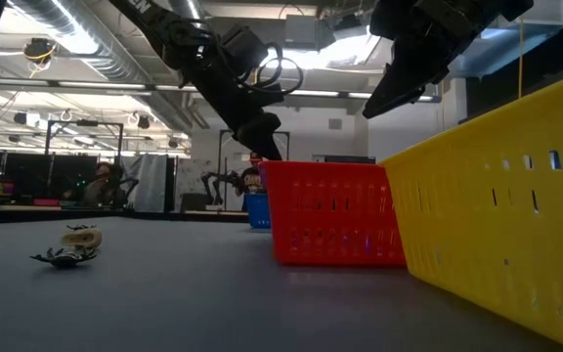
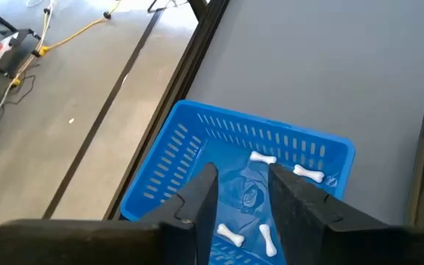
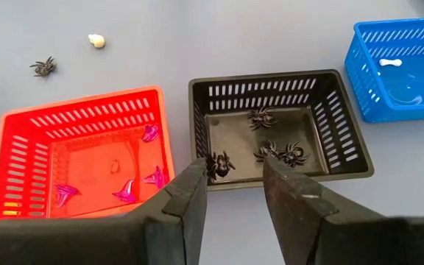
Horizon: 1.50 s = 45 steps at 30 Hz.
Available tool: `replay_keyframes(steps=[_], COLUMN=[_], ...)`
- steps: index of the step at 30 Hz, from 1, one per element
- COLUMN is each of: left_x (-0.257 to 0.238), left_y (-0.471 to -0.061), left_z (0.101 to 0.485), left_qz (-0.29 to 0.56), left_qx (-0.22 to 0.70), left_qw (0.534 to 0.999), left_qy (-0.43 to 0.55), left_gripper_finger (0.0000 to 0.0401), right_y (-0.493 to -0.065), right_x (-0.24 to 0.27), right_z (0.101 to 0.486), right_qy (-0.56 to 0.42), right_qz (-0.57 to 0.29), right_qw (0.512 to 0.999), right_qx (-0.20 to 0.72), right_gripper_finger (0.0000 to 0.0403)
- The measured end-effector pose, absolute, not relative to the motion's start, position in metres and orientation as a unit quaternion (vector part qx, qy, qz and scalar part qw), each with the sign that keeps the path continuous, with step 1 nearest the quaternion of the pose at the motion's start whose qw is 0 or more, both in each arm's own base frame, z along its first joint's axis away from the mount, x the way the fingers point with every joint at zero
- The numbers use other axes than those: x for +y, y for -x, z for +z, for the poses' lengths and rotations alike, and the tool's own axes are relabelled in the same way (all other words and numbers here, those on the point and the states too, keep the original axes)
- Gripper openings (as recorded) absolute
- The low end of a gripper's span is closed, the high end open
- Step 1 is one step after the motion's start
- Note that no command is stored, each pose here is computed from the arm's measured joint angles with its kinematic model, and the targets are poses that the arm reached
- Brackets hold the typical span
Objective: Sort Halloween decoration
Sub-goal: Put the brown skull toy into the yellow bin
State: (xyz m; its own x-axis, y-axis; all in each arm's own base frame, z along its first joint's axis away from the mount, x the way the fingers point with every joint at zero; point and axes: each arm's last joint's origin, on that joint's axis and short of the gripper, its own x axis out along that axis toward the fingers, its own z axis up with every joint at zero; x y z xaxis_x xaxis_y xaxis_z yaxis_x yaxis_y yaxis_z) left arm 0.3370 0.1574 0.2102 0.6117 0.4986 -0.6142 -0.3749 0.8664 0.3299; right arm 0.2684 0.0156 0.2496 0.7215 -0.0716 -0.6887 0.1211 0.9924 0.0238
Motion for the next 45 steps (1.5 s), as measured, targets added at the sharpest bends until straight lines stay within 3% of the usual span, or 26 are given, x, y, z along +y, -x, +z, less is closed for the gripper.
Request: replay_keyframes(steps=[23,36,45], left_x=[0.157,0.157,0.157], left_y=[-0.337,-0.337,-0.337], left_z=[0.210,0.210,0.211], left_qz=[0.250,0.250,0.250], left_qx=[0.363,0.363,0.364], left_qw=[0.895,0.895,0.894], left_qy=[-0.071,-0.071,-0.071], left_gripper_finger=[0.0119,0.0119,0.0119], right_y=[-0.269,-0.261,-0.261], right_x=[0.017,0.021,0.058], right_z=[0.249,0.242,0.225], right_qy=[-0.044,-0.125,-0.146], right_qz=[-0.028,-0.003,0.022], right_qw=[0.927,0.895,0.866], right_qx=[0.372,0.427,0.477], right_gripper_finger=[0.0135,0.0246,0.0252])
